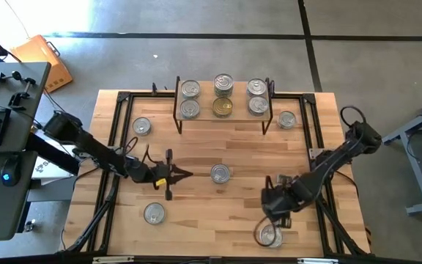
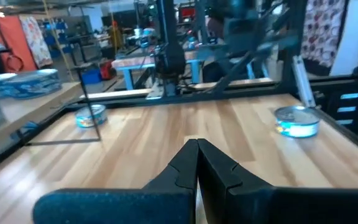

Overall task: Stack canned seafood by type on shelf
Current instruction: Stack the blue tuna can on top of the other blue tuna can on the shelf

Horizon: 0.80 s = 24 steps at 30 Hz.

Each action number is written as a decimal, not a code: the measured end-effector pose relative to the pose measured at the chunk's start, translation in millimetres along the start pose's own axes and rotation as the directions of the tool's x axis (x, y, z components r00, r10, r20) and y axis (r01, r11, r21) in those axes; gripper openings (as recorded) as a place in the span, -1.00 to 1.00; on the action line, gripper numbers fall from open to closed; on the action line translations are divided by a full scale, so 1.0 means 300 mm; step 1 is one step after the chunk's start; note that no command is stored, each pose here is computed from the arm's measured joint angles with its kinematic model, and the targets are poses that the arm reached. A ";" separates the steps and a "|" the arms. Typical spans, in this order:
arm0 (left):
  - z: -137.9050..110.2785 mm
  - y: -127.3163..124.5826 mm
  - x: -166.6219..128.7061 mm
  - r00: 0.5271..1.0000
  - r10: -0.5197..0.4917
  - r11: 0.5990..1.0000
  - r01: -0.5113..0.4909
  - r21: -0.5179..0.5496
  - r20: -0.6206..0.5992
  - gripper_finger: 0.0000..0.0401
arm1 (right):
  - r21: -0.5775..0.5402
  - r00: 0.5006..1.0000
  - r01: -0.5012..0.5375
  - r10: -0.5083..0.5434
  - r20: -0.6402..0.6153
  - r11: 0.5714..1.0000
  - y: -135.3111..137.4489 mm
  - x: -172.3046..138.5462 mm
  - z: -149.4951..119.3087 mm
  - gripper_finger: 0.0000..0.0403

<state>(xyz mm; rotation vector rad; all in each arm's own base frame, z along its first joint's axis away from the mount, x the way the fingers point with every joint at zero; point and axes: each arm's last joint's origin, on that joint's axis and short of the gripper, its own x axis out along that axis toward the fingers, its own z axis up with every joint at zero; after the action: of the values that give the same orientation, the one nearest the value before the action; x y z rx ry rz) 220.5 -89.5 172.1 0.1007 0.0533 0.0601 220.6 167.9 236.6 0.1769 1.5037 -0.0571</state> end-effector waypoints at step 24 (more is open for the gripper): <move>0.268 -0.152 0.047 0.795 0.007 0.992 -0.083 -0.097 -0.607 -1.00 | -0.369 0.815 0.033 0.189 0.547 0.929 -0.248 0.389 0.072 -0.32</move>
<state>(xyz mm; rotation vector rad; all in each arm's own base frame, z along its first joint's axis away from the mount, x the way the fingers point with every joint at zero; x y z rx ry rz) 241.7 -141.8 246.5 -0.0421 0.6969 0.1427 239.0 99.6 115.6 -0.0787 0.8695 0.2228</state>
